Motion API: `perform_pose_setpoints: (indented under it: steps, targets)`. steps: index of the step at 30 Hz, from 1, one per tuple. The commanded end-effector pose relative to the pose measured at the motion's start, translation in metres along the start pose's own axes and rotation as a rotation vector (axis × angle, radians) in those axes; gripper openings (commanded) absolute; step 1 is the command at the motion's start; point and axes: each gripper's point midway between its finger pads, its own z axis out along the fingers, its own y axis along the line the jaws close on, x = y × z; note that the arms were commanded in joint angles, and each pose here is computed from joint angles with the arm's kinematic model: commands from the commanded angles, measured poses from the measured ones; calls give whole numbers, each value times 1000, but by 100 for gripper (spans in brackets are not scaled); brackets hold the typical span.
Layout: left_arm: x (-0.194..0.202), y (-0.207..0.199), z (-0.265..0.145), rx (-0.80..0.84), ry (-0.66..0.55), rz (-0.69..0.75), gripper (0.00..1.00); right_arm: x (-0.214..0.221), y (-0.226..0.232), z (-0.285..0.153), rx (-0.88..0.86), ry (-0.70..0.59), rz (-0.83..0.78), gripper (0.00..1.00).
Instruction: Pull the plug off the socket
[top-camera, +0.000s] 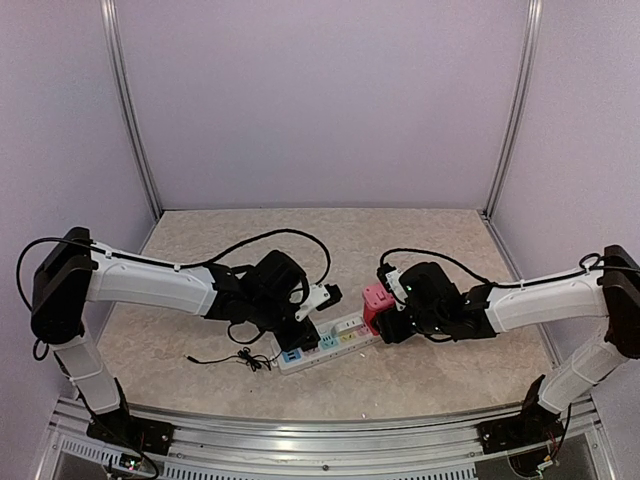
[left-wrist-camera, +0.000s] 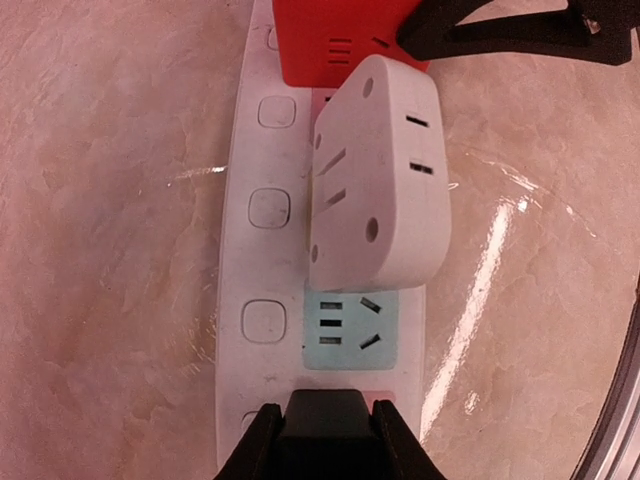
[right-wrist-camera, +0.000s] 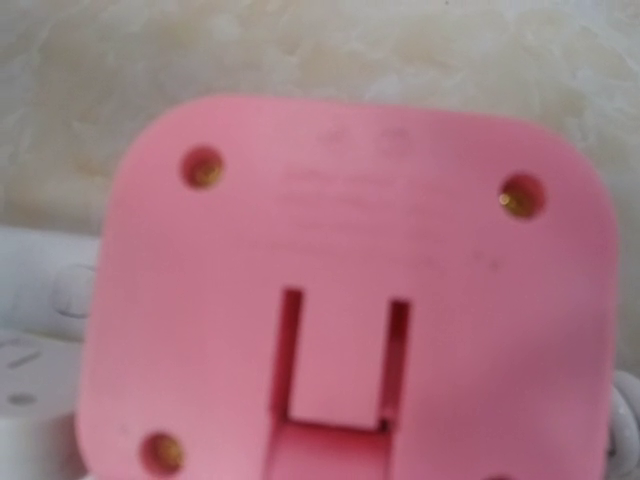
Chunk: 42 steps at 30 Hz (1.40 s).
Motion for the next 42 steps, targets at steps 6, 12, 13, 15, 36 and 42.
perform_pose_setpoints:
  steps: [6, 12, 13, 15, 36, 42]
  targets:
    - [-36, 7, -20, -8, -100, 23, 24, 21, -2, 8, -13, 63, -22, 5]
    - [-43, 7, -24, -36, -121, 44, 22, 26, -3, 12, -6, 89, -30, 0]
    - [-45, 8, -26, -21, -133, 28, 22, 27, -3, 13, -5, 95, -31, 0]
    - [-50, 10, -32, 20, -156, -21, 22, 28, -2, 14, -6, 100, -32, 0]
    - [-47, 14, -27, 24, -57, -23, 20, 24, -2, 19, 7, 115, -44, 0]
    - [-42, 3, -18, 14, -33, 39, 20, 23, -2, 19, 9, 115, -44, 0]
